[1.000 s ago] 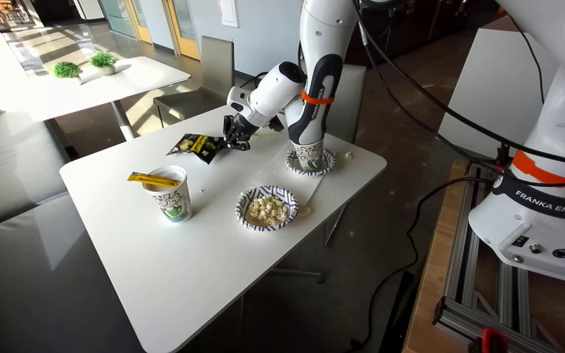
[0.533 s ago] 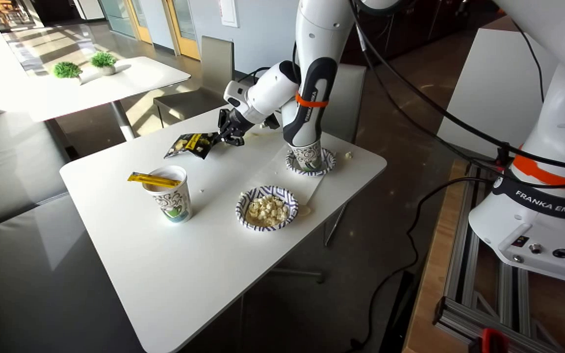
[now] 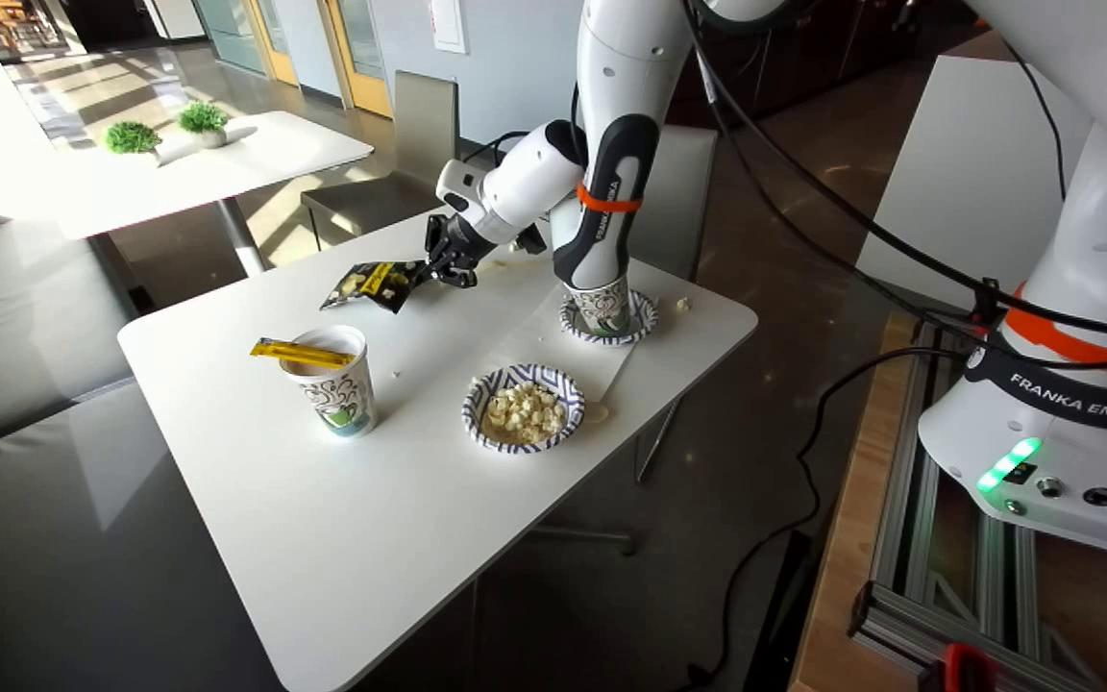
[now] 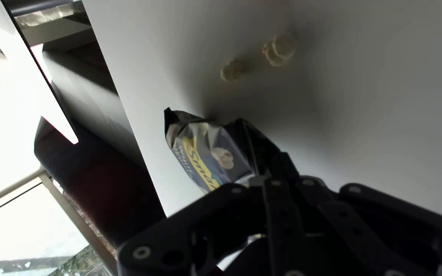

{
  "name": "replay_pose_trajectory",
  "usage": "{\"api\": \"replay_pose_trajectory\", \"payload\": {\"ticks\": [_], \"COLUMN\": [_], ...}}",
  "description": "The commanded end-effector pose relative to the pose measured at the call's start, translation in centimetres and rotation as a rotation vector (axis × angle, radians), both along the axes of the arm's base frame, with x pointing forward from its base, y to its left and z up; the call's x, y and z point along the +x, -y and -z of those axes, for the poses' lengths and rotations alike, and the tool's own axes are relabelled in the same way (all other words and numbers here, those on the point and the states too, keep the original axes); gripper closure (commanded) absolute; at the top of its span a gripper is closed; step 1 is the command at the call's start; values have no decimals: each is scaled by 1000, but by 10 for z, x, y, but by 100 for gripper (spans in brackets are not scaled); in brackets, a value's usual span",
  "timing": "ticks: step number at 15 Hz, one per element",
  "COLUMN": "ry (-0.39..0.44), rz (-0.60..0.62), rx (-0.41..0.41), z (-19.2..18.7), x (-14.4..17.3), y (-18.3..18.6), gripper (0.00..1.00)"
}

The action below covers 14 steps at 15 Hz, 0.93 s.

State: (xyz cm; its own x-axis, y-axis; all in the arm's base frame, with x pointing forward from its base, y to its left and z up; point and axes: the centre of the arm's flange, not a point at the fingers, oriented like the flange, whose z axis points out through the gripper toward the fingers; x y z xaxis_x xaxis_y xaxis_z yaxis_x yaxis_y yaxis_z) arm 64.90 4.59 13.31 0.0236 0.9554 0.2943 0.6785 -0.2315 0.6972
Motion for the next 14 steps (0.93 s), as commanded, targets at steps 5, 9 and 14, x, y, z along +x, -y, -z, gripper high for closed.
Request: {"api": "replay_pose_trajectory", "payload": {"ticks": [5,9,14], "ry": [11,9,-9], "rz": [-27,-25,-32], "rx": [-10,-10,-3], "z": [22,21,18], "x": [-8,-8,-11], "y": [-4,-4,-1], "gripper": [44,15,30]}}
